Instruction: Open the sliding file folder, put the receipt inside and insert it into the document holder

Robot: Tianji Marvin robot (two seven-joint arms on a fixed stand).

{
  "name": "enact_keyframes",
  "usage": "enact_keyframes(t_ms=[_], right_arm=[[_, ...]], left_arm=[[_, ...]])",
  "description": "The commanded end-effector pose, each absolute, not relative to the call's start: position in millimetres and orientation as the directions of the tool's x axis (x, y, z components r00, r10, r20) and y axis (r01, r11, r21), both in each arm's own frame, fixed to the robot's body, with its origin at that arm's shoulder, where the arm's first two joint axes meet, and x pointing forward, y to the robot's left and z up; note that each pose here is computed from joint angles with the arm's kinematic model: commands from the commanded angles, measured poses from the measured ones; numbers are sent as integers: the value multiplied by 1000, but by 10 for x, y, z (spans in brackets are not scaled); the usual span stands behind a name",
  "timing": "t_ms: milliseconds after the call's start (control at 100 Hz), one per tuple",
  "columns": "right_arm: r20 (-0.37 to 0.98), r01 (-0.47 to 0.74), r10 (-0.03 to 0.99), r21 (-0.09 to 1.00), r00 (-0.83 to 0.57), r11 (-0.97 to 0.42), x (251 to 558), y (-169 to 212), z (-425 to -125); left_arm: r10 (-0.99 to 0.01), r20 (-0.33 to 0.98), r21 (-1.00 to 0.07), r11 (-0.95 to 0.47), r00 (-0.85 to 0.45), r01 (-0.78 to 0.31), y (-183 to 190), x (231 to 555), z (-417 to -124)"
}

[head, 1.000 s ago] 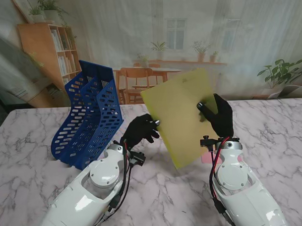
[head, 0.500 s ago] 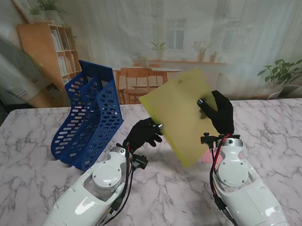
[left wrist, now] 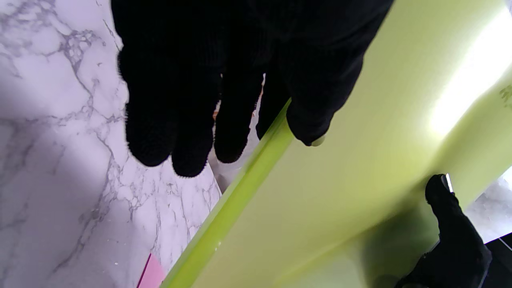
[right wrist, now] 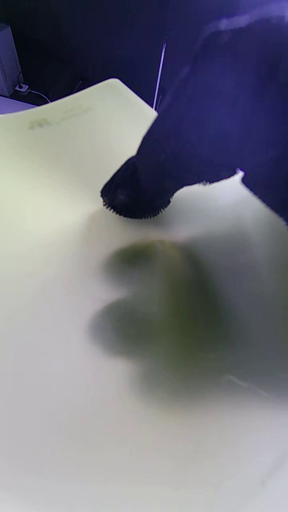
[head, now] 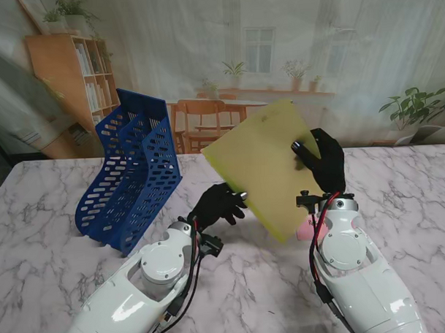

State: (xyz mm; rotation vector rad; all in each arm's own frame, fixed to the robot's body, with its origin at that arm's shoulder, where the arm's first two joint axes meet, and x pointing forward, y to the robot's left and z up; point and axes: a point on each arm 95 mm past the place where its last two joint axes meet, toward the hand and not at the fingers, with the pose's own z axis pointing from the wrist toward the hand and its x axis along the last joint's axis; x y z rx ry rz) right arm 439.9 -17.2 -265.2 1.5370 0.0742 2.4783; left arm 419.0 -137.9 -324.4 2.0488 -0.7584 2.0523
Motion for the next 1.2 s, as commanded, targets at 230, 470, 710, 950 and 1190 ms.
enact_keyframes(t_ms=[230,470,710,950,1190], right_arm=[[872,-161,214,158,-440,-974,4422,-143,-2593],[872,-162,244,192,-424,-968,4397,-180,-2689],[875,-166,247,194,-415,-967,4369,-227,-2741],[881,-171,243,188,-405,-967,4366,-225,-2790],[887,-167,233,179,-399,-970,4387,-198,-2788]], left_arm=[[-235,971,-231,-851,-52,-472,-1481,4136,-3276],[-236,966,-257,-850,-105,-459,-1408,4205,-3081],[-217,964,-262,-867,-151,-423,-1279,4278,-2935],[-202,957,-271,-878,-206,-396,-1132,4335,-2795],[-183,950,-267,-897,-253,-353,-974,4400,-2651]])
